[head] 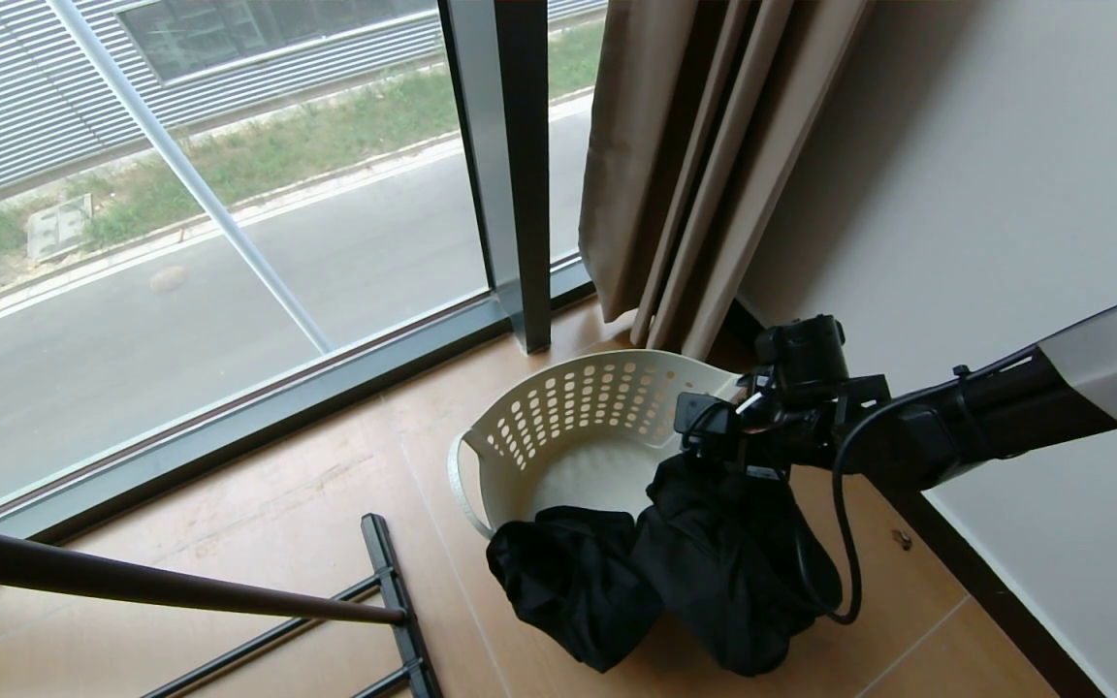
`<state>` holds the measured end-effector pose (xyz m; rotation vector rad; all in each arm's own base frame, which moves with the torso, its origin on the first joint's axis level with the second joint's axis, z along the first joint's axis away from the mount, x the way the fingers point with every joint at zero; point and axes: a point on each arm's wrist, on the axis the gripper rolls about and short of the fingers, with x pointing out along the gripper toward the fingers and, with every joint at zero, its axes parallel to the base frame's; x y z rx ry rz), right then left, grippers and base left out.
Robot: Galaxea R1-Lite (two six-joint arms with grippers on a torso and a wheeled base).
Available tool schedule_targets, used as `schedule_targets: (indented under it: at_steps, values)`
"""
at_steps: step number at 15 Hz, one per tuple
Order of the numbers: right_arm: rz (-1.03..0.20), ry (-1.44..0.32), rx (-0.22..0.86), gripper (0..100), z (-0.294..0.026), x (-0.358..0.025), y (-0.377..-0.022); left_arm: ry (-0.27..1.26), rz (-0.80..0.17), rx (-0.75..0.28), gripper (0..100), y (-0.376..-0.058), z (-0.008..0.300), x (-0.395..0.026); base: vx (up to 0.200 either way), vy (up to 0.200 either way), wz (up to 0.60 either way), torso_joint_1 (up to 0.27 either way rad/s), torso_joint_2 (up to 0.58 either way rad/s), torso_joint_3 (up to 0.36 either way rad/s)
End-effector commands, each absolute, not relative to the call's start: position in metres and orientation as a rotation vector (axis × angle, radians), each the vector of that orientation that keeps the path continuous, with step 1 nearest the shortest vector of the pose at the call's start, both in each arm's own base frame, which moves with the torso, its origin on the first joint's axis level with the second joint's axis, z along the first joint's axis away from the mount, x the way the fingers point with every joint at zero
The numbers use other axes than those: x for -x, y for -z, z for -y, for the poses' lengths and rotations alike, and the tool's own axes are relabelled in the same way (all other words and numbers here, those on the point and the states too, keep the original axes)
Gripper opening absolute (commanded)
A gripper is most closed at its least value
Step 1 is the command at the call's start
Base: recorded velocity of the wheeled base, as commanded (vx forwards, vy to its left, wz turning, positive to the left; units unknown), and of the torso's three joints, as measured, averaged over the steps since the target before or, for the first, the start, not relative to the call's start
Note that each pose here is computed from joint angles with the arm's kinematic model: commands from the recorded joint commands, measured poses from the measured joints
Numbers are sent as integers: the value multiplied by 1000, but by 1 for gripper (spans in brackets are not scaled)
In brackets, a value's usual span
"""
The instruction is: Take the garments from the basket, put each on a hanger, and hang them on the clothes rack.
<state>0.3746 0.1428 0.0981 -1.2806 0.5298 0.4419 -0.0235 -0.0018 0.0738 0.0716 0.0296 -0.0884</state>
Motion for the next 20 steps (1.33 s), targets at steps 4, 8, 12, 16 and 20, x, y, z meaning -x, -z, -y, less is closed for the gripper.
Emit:
schedule_targets:
  at_steps: [4, 8, 12, 16, 20]
  values:
    - [-526, -446, 1306, 100, -149, -395, -84, 90, -30, -72, 100, -74, 2, 23, 0, 0, 0, 0, 0, 0]
    - [-528, -446, 1311, 100, -152, -406, -76, 92, -30, -74, 100, -74, 2, 23, 0, 0, 0, 0, 0, 0]
    - [-521, -433, 1314, 100, -151, -415, -74, 92, -30, -74, 100, -74, 2, 23, 0, 0, 0, 0, 0, 0]
    - [-528, -438, 1316, 100, -150, -415, -73, 92, -30, -74, 100, -74, 2, 23, 0, 0, 0, 0, 0, 0]
    - [-473, -404, 1303, 100, -148, -410, -100, 93, -30, -74, 100, -74, 2, 23, 0, 0, 0, 0, 0, 0]
